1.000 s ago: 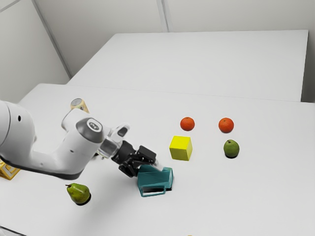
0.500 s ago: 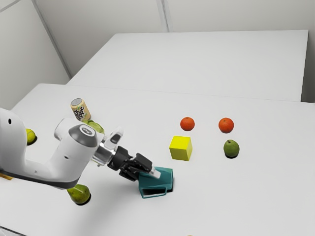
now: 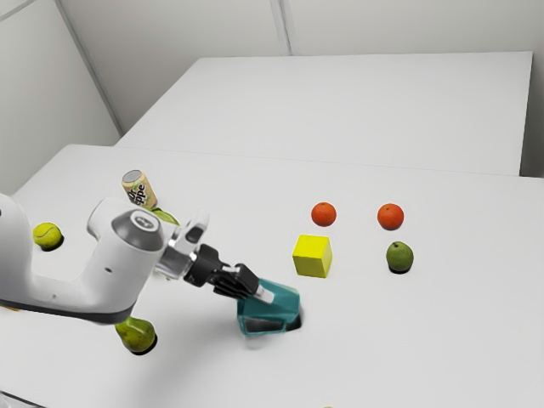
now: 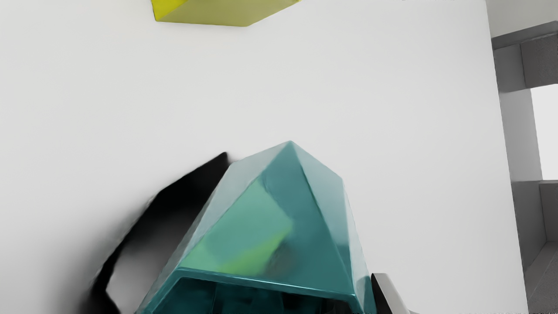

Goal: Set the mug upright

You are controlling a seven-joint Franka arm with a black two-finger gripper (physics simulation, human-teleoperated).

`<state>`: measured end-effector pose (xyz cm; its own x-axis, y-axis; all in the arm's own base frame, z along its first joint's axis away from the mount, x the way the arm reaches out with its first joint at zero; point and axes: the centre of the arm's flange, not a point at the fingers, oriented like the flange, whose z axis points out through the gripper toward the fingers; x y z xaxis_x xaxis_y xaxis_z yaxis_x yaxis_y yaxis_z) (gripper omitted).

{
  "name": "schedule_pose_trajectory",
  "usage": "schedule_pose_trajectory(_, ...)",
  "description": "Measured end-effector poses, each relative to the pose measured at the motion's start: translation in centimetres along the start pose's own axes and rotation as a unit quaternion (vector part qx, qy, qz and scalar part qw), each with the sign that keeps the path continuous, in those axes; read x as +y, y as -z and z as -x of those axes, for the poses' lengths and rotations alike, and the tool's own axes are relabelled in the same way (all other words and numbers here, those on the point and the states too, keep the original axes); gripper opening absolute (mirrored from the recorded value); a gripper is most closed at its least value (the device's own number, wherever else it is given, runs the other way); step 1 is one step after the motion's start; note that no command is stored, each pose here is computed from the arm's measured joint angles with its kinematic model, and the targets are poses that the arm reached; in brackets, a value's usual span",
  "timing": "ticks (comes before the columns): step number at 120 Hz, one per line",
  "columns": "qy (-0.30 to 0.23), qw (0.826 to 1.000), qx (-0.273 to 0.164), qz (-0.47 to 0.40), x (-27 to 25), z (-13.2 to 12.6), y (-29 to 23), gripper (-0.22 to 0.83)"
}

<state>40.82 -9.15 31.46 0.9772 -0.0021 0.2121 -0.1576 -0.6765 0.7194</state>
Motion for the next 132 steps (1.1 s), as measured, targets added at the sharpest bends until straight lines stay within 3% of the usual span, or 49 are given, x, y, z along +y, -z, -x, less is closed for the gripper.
schedule_pose_trajectory(23, -0.051, 0.999, 0.013, -0.015, 1.8, -0.7, 1.4, -0.14)
schedule_pose_trajectory(36, -0.111, 0.992, -0.005, -0.057, 2.8, -1.5, 2.7, -0.15)
schedule_pose_trajectory(73, -0.241, 0.941, -0.084, -0.221, 3.9, -5.3, 5.5, -0.17)
schedule_pose_trajectory(107, -0.264, 0.900, -0.139, -0.319, 3.5, -8.5, 5.0, -0.17)
schedule_pose_trajectory(132, -0.239, 0.889, -0.170, -0.350, 1.9, -9.0, 3.4, -0.17)
